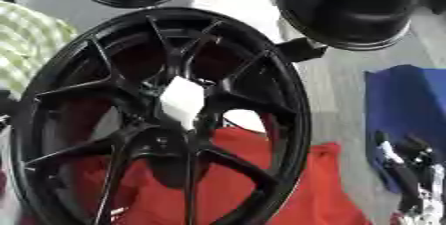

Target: Pull the pin out of the wheel hub.

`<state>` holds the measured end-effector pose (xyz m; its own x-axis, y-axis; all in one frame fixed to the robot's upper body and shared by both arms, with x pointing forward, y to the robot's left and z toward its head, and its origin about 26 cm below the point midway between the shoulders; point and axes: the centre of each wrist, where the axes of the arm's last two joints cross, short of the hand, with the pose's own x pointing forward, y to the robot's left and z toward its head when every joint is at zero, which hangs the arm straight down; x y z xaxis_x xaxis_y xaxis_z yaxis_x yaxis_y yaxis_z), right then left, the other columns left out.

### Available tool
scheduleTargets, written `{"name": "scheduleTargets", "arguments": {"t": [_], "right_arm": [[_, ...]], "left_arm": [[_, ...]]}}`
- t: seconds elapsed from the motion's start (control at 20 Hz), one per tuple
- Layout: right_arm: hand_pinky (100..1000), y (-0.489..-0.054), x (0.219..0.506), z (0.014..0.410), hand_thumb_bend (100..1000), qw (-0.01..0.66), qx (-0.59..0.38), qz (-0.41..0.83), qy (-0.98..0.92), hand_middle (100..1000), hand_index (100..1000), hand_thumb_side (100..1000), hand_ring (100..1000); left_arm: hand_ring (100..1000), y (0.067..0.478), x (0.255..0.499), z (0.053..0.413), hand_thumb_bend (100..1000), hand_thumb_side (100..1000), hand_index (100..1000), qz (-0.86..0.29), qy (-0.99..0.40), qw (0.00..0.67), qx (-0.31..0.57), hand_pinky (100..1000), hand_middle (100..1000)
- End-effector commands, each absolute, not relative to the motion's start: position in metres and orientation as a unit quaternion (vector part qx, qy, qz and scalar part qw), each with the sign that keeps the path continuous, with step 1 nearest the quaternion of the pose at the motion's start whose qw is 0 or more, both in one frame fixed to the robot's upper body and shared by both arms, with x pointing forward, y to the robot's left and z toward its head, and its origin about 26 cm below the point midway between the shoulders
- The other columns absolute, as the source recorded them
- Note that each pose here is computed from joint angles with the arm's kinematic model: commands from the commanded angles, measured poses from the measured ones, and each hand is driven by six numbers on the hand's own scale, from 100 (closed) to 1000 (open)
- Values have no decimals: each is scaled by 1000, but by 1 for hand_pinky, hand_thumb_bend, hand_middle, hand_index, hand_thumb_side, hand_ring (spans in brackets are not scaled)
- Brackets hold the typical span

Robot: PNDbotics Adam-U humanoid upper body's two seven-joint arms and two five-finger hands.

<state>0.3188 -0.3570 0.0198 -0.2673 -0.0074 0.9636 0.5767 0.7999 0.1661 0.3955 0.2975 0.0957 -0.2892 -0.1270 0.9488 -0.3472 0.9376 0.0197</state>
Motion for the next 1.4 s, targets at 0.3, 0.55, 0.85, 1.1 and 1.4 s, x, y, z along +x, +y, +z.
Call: {"name": "scheduleTargets", "arguments": {"t": [0.3,0.55,0.85,1.1,1.4], "right_arm": [[626,-366,321,34,613,558,-200,-243,-768,561,694,222,758],[634,-373,322,73,600,502,-218,-211,-810,574,703,219,770],[672,-389,303,126,601,435,-253,-60,-862,597,718,212,784],[694,-385,289,164,610,381,-262,85,-883,601,721,211,779],[742,-366,274,216,641,315,-277,248,-873,612,726,211,773]], "left_arm": [[576,302,397,106,100,894,671,94,-806,564,153,557,531],[576,306,396,106,100,894,670,100,-805,563,158,557,531],[576,314,393,104,100,894,670,96,-802,564,171,557,530],[577,318,391,105,100,894,671,90,-802,564,179,557,531],[577,319,391,106,100,895,671,85,-802,562,181,557,531]]}}
